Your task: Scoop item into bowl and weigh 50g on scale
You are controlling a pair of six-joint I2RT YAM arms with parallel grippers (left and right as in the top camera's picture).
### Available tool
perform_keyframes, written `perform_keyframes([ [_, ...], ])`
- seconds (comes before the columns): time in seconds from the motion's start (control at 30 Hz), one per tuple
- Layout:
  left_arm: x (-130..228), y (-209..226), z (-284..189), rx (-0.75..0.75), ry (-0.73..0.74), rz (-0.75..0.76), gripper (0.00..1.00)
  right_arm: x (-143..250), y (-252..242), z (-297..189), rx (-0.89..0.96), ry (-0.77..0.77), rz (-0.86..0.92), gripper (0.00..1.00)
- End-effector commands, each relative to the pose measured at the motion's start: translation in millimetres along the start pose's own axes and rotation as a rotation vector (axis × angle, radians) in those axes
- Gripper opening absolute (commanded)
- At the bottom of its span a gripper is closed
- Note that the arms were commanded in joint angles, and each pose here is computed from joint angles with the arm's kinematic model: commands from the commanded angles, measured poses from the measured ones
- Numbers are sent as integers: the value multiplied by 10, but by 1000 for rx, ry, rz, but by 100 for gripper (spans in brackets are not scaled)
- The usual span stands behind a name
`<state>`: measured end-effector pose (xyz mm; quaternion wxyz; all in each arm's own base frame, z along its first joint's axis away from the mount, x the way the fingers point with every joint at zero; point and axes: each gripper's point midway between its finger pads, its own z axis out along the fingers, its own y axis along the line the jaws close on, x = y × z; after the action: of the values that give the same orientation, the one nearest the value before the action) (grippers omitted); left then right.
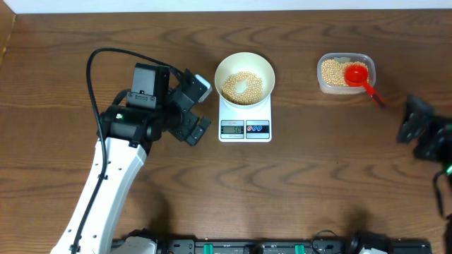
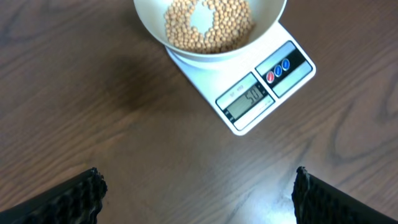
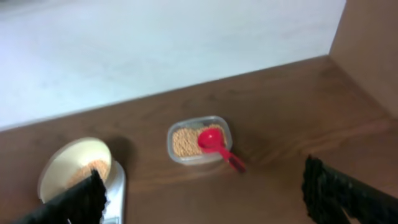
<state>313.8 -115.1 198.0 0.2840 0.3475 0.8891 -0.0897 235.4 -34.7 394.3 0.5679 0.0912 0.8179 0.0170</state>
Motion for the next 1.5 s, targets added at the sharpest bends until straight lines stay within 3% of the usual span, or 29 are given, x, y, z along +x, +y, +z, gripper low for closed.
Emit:
perform_keyframes([
  [0.0, 5, 16, 10, -3, 5, -12, 98, 251, -48, -48, 36, -51, -11, 99],
  [0.4, 5, 16, 10, -3, 5, -12, 98, 1066, -192, 205, 67, -298, -41, 99],
  [0.83, 5, 16, 10, -3, 5, -12, 98, 1583, -191, 622, 30, -441, -19, 99],
  [1.1, 5, 16, 10, -3, 5, -12, 98, 1826, -154, 764, -25, -418, 82, 99],
  [1.47, 5, 16, 10, -3, 5, -12, 98, 2195, -36, 915, -70, -287, 54, 99],
])
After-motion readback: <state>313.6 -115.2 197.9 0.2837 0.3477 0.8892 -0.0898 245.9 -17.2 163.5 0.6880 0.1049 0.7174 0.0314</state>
